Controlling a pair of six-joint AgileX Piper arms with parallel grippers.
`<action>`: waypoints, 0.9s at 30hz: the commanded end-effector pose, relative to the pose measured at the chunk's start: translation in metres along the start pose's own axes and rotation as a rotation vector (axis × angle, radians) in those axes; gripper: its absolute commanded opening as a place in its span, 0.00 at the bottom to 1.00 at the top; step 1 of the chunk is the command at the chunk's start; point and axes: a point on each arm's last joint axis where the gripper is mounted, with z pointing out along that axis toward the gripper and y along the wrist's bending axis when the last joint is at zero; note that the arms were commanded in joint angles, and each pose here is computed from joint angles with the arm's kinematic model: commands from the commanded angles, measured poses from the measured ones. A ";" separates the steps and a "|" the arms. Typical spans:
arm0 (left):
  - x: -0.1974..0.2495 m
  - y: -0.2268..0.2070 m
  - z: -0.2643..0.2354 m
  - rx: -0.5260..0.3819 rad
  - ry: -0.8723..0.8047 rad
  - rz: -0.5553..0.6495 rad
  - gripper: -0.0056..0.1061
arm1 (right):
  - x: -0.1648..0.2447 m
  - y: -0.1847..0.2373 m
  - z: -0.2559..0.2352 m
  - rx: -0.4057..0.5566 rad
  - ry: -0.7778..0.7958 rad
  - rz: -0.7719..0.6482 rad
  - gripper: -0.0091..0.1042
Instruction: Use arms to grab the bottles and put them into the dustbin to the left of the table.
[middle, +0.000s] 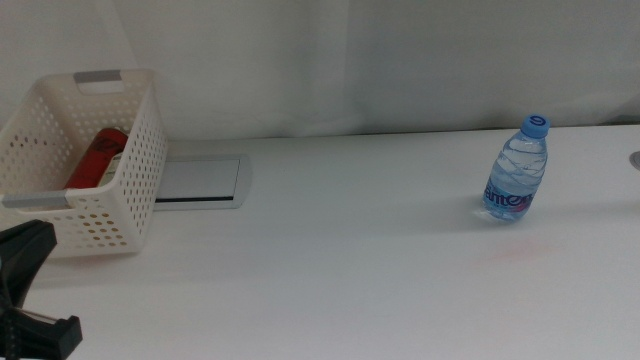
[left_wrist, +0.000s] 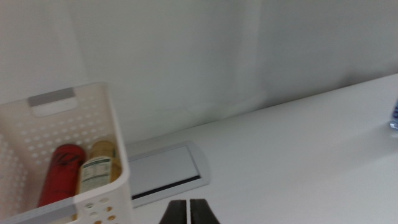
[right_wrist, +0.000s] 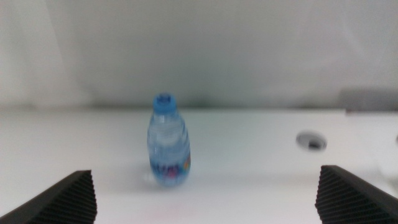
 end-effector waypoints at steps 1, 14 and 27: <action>0.001 -0.003 0.001 0.028 0.003 0.004 0.03 | 0.001 0.000 0.012 -0.011 0.084 -0.007 0.91; 0.001 -0.006 0.001 0.055 0.001 0.026 0.03 | 0.020 0.002 0.077 -0.089 0.378 0.011 0.91; 0.001 -0.006 0.001 0.055 0.001 0.026 0.03 | 0.050 0.005 0.117 -0.086 0.347 -0.010 0.91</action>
